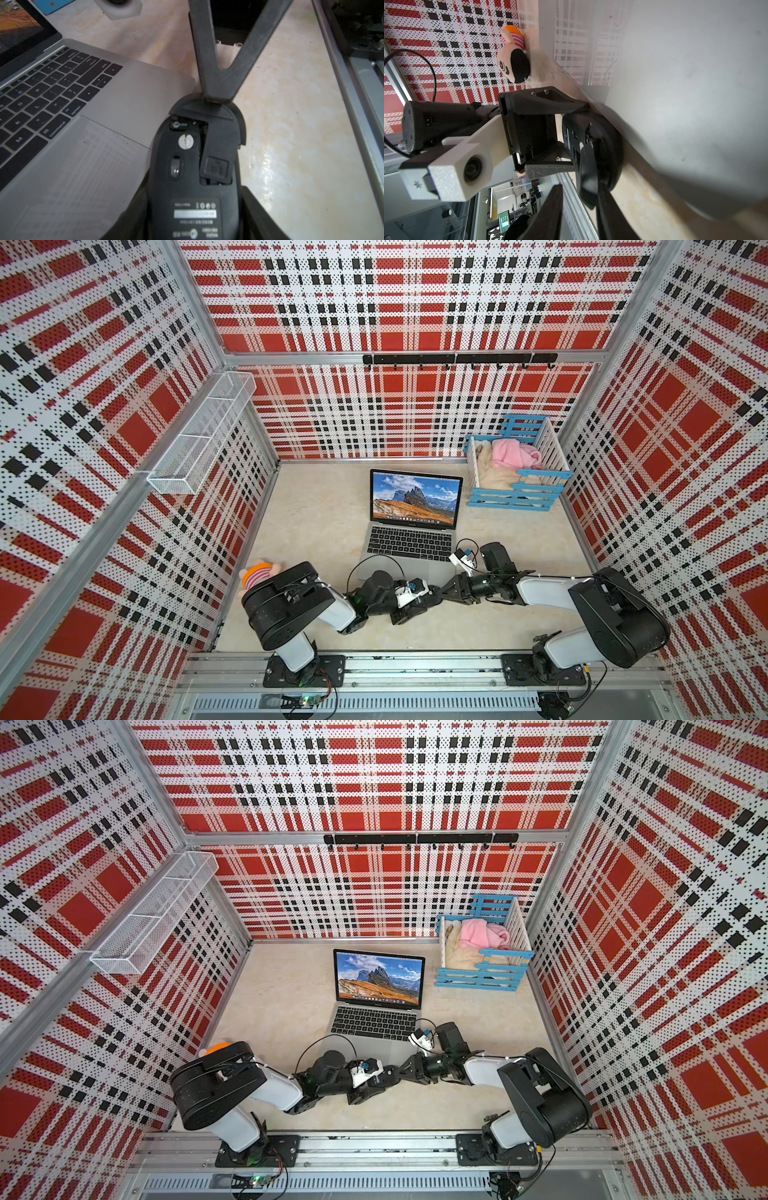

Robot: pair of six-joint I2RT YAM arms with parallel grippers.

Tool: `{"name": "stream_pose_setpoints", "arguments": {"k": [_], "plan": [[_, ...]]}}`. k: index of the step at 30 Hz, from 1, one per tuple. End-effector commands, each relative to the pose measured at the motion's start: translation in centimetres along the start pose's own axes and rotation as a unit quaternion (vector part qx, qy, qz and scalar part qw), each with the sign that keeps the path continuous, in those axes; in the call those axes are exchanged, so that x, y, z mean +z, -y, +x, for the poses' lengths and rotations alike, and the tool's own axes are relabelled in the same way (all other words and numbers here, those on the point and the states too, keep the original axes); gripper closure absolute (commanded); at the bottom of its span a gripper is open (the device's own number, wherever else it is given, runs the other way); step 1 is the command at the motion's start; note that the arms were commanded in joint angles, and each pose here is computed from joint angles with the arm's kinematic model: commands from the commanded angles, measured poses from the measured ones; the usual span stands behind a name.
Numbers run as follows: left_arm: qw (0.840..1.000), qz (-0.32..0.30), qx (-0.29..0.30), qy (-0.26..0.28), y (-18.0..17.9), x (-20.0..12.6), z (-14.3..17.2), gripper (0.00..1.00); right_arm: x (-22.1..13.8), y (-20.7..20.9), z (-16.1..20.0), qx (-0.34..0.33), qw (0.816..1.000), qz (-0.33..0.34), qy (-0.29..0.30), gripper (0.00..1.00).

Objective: Remove the wireless mouse receiver from the laptop
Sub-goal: Close the lid on the mouse.

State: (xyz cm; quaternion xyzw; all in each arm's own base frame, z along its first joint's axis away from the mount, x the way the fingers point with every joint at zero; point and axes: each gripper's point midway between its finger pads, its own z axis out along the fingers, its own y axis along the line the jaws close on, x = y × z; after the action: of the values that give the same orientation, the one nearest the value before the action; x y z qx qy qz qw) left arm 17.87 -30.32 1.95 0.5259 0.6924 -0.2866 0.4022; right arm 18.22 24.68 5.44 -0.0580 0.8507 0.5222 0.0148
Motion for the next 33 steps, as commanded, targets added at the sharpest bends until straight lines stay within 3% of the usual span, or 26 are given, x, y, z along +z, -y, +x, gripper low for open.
{"name": "stream_pose_setpoints", "arguments": {"k": [1, 22, 33], "plan": [[1.0, 0.004, -0.006, -0.006, 0.1, 0.3, 0.3, 0.65, 0.1, 0.1, -0.7, -0.009, 1.0, 0.007, 0.003, 0.63], [1.0, 0.007, -0.002, -0.01, 0.3, 0.5, 0.5, 0.65, 0.2, 1.0, -0.6, -0.009, 0.999, 0.035, -0.015, 0.56], [1.0, 0.008, -0.003, -0.01, 0.3, 0.5, 0.5, 0.65, -0.1, 1.6, -1.2, -0.017, 0.998, 0.068, -0.006, 0.46]]}}
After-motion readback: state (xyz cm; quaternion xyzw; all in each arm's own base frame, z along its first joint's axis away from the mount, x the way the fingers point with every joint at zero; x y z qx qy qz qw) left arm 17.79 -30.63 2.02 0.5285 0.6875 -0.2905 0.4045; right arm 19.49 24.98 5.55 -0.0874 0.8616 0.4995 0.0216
